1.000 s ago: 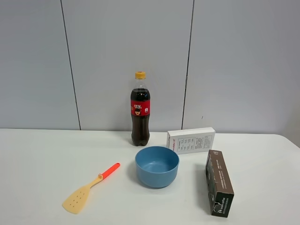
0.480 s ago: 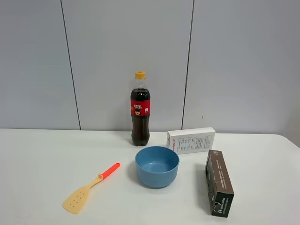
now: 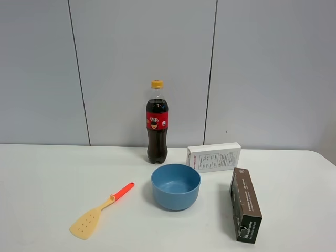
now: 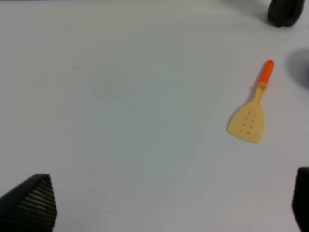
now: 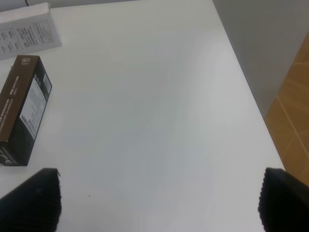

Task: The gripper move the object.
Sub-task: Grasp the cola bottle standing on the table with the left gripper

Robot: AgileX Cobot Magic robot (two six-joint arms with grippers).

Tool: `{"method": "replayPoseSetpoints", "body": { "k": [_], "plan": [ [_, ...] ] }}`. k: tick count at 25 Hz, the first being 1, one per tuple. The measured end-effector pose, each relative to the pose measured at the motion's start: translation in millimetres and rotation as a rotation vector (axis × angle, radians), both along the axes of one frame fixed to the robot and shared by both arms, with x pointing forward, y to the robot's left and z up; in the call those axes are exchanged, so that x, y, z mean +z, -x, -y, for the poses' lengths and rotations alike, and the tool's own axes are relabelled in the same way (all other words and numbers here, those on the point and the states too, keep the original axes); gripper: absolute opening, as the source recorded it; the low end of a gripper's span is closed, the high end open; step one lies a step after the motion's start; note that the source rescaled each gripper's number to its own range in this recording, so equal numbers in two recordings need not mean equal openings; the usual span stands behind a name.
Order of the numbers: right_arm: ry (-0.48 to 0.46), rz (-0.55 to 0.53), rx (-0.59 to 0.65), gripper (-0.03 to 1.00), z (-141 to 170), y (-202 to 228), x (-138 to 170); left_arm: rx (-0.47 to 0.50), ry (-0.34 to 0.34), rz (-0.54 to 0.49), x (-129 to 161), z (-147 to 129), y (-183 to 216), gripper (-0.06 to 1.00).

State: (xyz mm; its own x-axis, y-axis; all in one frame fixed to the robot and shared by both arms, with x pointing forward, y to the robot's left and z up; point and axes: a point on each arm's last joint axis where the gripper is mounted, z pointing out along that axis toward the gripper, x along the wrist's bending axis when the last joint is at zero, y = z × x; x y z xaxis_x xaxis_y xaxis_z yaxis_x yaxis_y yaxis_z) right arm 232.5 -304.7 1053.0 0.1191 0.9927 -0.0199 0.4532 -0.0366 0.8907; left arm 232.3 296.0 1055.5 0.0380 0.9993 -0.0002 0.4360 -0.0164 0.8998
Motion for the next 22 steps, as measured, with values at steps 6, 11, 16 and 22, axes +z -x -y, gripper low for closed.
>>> {"method": "replayPoseSetpoints", "body": {
  "k": [6,11,16,22],
  "plan": [
    [0.000,0.000,0.000,1.00,0.0,0.0,0.0,-0.013,0.006,0.001,0.1,1.3,0.0,1.00],
    [0.000,0.000,0.000,1.00,0.0,0.0,0.0,-0.065,0.079,0.090,12.4,8.3,-0.9,1.00],
    [0.000,0.000,0.000,1.00,0.0,0.0,0.0,-0.069,0.131,0.138,28.1,9.7,-25.3,1.00],
    [0.000,0.000,0.000,1.00,0.0,0.0,0.0,-0.036,0.092,0.185,41.2,4.2,-74.8,1.00]
  ]
}}
